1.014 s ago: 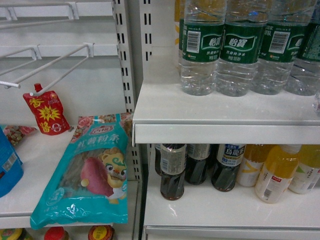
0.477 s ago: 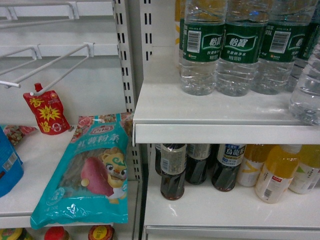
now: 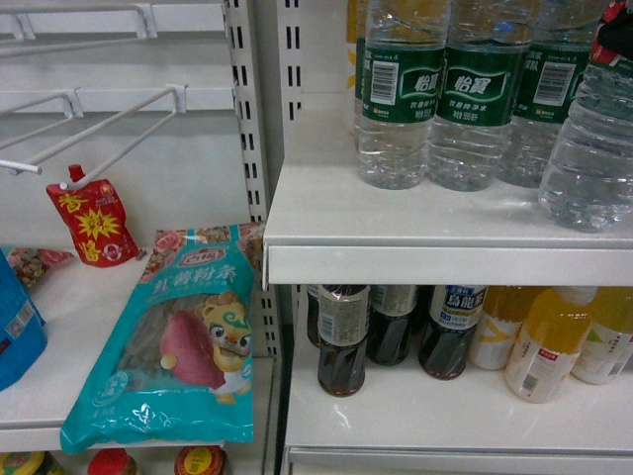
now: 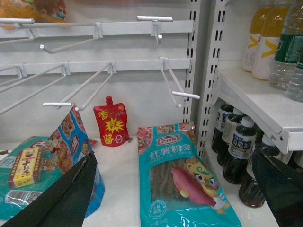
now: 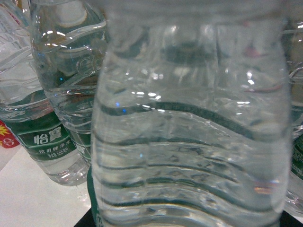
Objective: Move water from second to third shelf
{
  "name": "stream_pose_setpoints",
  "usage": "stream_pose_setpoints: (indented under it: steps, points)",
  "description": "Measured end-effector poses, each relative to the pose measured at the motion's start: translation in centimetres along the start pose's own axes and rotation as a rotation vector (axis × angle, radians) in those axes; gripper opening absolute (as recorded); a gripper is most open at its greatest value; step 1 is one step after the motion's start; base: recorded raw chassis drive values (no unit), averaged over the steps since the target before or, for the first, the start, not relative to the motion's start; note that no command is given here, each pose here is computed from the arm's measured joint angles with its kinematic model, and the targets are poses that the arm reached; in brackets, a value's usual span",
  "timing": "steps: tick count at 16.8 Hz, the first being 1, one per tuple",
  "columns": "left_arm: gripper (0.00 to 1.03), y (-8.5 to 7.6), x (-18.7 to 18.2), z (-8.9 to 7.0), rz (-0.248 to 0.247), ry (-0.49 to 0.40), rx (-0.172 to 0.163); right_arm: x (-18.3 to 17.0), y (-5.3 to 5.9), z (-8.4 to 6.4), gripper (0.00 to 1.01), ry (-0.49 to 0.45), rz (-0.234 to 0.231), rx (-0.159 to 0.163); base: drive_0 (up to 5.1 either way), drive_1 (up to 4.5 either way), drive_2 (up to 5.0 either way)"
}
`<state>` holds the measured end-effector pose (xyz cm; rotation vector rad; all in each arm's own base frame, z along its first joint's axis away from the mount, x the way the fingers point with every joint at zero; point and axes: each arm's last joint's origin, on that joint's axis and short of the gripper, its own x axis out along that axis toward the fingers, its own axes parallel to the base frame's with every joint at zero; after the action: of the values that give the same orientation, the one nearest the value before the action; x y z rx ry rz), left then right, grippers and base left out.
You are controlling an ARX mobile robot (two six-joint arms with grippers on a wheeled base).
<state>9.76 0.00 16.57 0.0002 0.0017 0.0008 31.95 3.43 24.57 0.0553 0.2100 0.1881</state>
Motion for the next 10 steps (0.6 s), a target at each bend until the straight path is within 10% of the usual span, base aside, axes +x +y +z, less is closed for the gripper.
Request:
stream_pose_setpoints:
  steps: [6, 10]
  points:
    - [0.98, 0.0, 0.0, 0.0, 0.0, 0.0, 0.0, 0.14, -0.09, -0.04, 0.41, 0.008, -0.003, 0.034, 0.0, 0.0, 0.0]
    - [0.98, 0.0, 0.0, 0.0, 0.0, 0.0, 0.0, 0.14, -0.06, 0.23, 0.82, -0.013, 0.0, 0.031, 0.0, 0.0, 0.0]
